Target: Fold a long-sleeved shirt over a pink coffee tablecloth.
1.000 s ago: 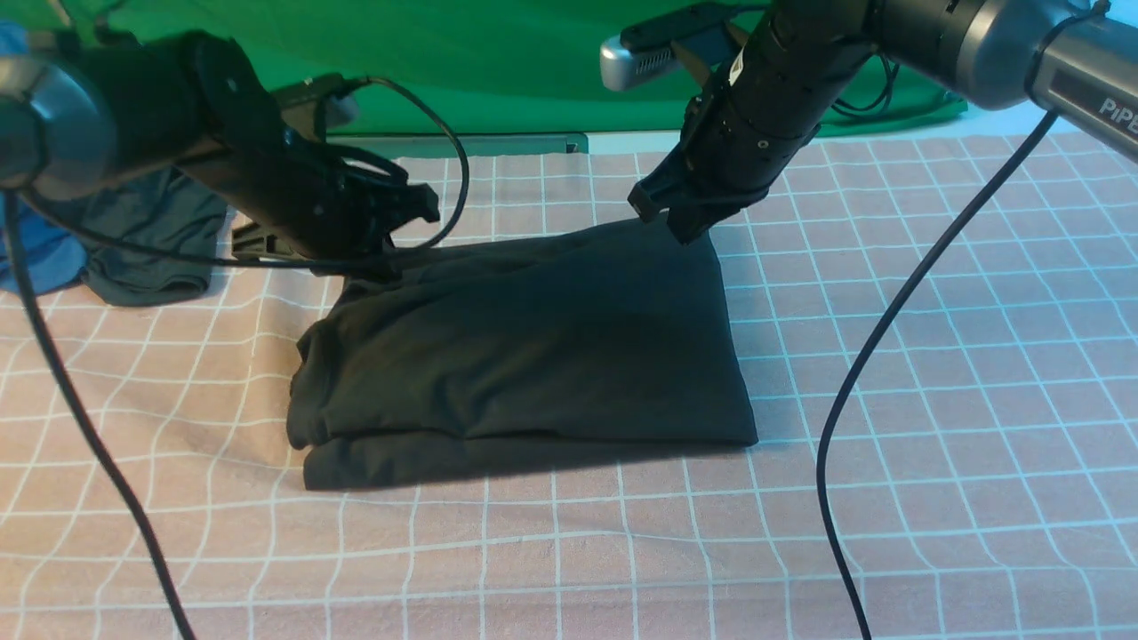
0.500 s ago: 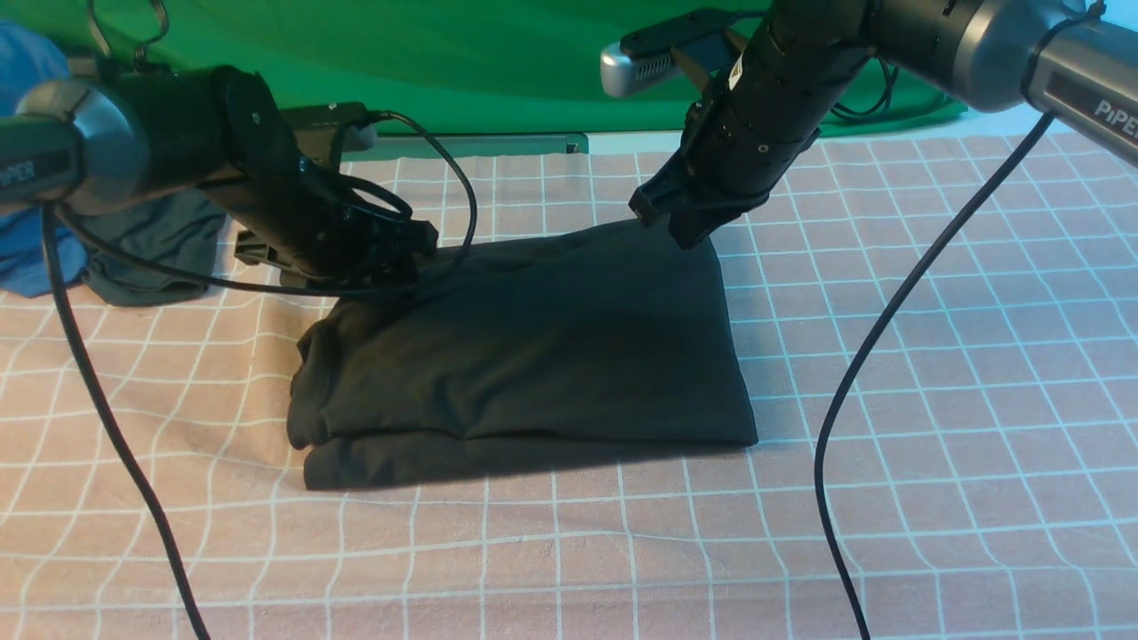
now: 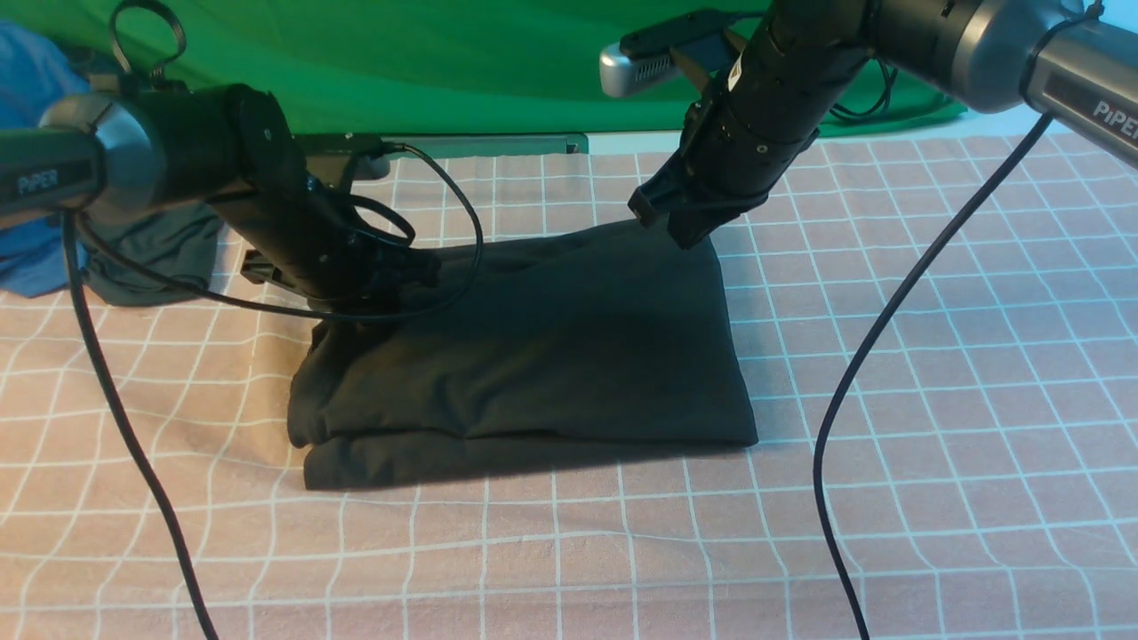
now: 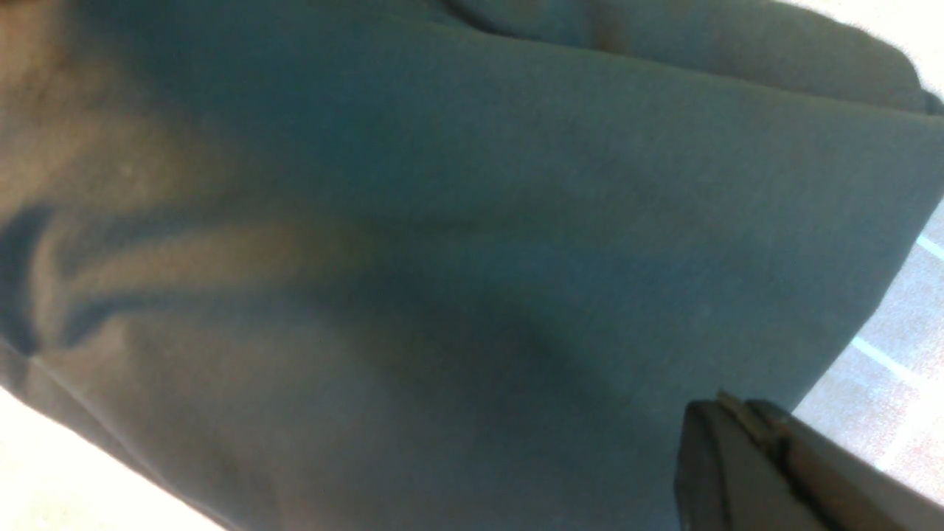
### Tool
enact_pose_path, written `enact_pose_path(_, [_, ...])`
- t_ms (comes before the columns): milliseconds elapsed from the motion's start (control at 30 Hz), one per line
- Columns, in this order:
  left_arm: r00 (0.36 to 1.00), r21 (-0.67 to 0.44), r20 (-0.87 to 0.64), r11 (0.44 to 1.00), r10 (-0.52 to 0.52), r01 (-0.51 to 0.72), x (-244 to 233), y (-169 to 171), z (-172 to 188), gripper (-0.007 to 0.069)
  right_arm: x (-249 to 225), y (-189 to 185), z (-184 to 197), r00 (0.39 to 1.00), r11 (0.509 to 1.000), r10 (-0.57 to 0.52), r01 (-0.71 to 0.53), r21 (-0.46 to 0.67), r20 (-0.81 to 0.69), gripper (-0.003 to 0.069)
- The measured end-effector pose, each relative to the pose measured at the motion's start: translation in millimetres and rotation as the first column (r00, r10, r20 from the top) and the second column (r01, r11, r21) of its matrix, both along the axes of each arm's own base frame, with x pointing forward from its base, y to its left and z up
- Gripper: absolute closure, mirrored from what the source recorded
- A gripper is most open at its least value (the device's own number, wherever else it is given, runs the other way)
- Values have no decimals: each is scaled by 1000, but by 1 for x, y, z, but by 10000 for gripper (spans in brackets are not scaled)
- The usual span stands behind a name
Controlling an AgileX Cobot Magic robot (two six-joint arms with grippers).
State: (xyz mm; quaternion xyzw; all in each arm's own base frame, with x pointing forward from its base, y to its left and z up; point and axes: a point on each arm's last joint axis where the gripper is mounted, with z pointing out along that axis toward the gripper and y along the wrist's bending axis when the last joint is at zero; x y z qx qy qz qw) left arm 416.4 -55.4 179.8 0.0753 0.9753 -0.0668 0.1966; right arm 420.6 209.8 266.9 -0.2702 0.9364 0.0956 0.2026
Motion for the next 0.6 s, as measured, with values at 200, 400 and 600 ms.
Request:
enact_pose_path(200, [998,-7,60,1000,-3,3,-4,0,28,603,1,0,0,1000,1000,-1,1,5,11,622])
enact_pose_path(400, [986,-21,163,1000,22,-19,-4,1,52,603,2,1,1,1000,1000,-3,3,11,26,622])
enact_pose_path(600, [980,-3,183,996,84,-85,2,5,45,603,3,1,1,999,1000,-5,4,15,35,622])
